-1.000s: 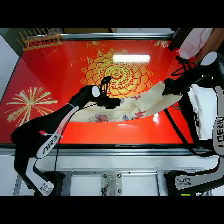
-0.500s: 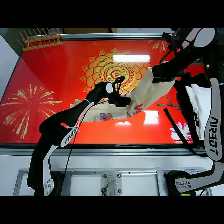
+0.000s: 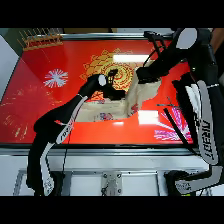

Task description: Fold the clothes and pants, and hang the long-sleeved shirts on hangers.

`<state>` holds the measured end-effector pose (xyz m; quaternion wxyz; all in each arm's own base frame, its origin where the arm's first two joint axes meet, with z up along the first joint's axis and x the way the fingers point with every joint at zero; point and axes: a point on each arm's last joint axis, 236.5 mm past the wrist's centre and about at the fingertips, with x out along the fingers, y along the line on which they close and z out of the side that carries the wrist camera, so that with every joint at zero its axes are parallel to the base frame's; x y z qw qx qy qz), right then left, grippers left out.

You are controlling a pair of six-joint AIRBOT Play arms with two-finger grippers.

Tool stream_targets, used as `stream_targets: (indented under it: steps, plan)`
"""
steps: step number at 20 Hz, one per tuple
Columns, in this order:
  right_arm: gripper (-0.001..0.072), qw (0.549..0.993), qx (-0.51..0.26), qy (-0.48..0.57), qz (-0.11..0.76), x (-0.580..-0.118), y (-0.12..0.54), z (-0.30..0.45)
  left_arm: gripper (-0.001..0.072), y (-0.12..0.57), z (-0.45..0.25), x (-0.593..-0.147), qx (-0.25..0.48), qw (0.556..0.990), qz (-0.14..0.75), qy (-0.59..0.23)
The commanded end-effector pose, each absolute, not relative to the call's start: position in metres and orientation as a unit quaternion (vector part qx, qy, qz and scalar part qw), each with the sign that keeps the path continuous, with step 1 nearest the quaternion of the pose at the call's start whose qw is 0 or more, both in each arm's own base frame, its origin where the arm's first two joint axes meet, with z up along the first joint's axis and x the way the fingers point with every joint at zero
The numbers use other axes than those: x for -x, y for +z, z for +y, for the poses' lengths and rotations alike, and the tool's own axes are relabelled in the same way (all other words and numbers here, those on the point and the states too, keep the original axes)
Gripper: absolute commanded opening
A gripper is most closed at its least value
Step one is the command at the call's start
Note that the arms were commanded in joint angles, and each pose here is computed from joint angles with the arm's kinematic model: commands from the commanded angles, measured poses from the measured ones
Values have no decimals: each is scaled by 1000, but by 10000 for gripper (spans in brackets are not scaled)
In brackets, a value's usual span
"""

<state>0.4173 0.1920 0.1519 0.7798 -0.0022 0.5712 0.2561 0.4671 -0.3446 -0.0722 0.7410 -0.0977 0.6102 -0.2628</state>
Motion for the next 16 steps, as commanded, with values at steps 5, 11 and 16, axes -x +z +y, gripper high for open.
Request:
stream_targets:
  steps: [5,11,16]
  plan:
    - [11,782,-6,336,526,-410,156,285,7,20,-212,-531,168,796,549,-190]
    - [11,739,-47,415,528,-397,109,391,7,85,-122,-537,190,827,507,-149]
    - [139,732,-83,459,496,-391,47,491,7,121,-78,-535,205,847,475,-122]
